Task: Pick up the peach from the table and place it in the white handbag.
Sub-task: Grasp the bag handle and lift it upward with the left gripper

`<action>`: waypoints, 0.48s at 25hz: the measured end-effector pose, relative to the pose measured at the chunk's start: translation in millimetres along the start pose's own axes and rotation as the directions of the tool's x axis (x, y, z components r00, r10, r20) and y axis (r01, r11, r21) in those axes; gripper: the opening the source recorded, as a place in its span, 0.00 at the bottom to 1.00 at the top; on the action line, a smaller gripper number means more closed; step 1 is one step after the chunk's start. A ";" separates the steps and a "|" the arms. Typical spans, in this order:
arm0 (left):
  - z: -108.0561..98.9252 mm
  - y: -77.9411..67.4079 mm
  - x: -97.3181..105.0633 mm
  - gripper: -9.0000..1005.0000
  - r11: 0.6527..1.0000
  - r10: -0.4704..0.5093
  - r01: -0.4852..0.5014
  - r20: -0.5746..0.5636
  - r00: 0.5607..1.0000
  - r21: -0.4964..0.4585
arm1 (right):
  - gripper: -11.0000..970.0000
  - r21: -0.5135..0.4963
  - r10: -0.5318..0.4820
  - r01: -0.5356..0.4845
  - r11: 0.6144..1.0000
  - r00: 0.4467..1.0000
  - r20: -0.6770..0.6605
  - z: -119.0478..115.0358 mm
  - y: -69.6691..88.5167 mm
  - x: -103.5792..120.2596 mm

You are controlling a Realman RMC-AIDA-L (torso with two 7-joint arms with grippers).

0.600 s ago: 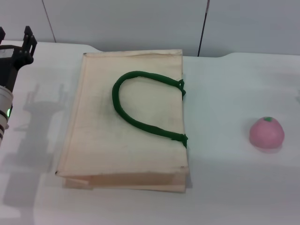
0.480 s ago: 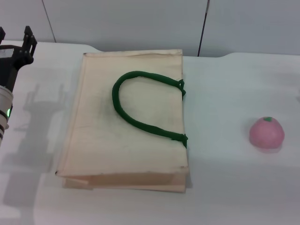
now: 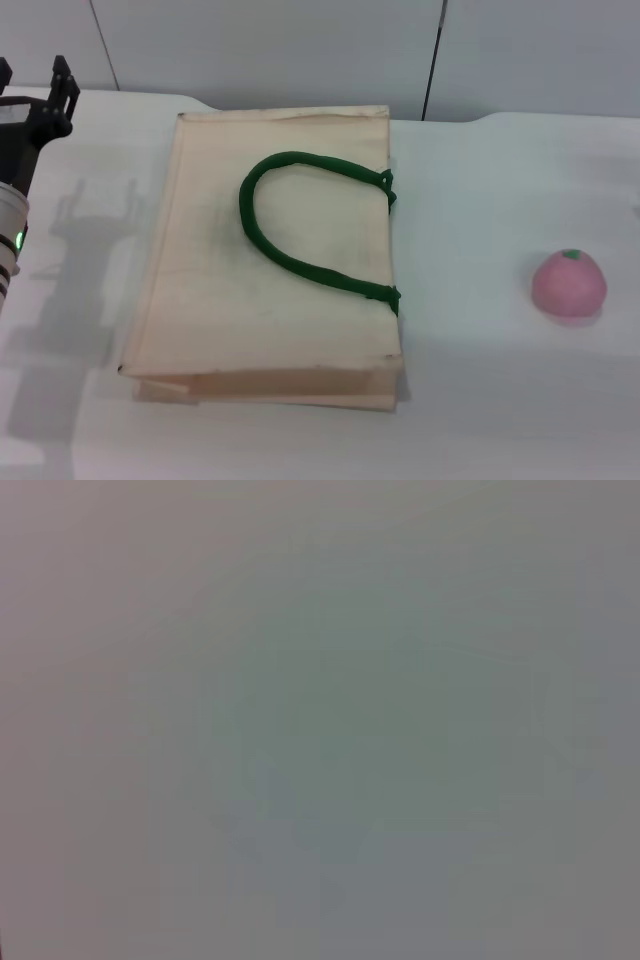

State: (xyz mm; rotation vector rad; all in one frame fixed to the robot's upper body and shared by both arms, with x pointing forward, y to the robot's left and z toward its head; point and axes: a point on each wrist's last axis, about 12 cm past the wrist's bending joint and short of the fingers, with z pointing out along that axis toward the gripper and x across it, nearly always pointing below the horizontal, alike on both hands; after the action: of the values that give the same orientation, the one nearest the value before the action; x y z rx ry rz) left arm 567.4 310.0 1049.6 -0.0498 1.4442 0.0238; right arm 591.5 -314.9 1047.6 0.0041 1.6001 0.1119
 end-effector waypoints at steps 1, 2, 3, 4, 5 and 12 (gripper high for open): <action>0.1 -0.1 0.2 0.69 1.000 0.000 0.000 -0.002 1.000 0.000 | 0.91 0.000 0.000 0.000 1.000 1.000 -0.001 0.0 0.0 0.1; 0.3 -0.2 0.2 0.69 1.000 -0.001 0.001 -0.003 1.000 0.000 | 0.91 0.001 0.000 0.000 1.000 1.000 -0.002 0.0 -0.1 0.3; 0.6 -0.4 0.2 0.69 1.000 -0.003 0.003 -0.003 1.000 0.001 | 0.91 0.001 0.000 0.000 1.000 1.000 -0.004 0.0 -0.3 0.4; 0.7 -0.8 0.4 0.69 1.000 -0.008 0.008 -0.005 1.000 0.001 | 0.91 0.002 0.000 0.000 1.000 1.000 -0.004 0.0 -0.4 0.4; 1.0 -1.3 0.6 0.69 1.000 -0.016 0.016 -0.008 1.000 0.003 | 0.91 0.002 -0.001 0.001 1.000 1.000 -0.005 0.0 -0.6 0.4; 3.8 -6.6 3.3 0.68 0.995 -0.089 0.091 -0.049 0.995 0.051 | 0.91 0.006 0.004 -0.004 1.000 1.000 -0.008 -1.1 -2.9 0.9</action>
State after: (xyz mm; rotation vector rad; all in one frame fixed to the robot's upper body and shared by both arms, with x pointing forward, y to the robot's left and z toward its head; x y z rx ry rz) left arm 571.9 303.6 1047.0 -0.0724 1.4872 -0.0901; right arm 590.5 -317.8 1046.5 0.0120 1.6082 0.1104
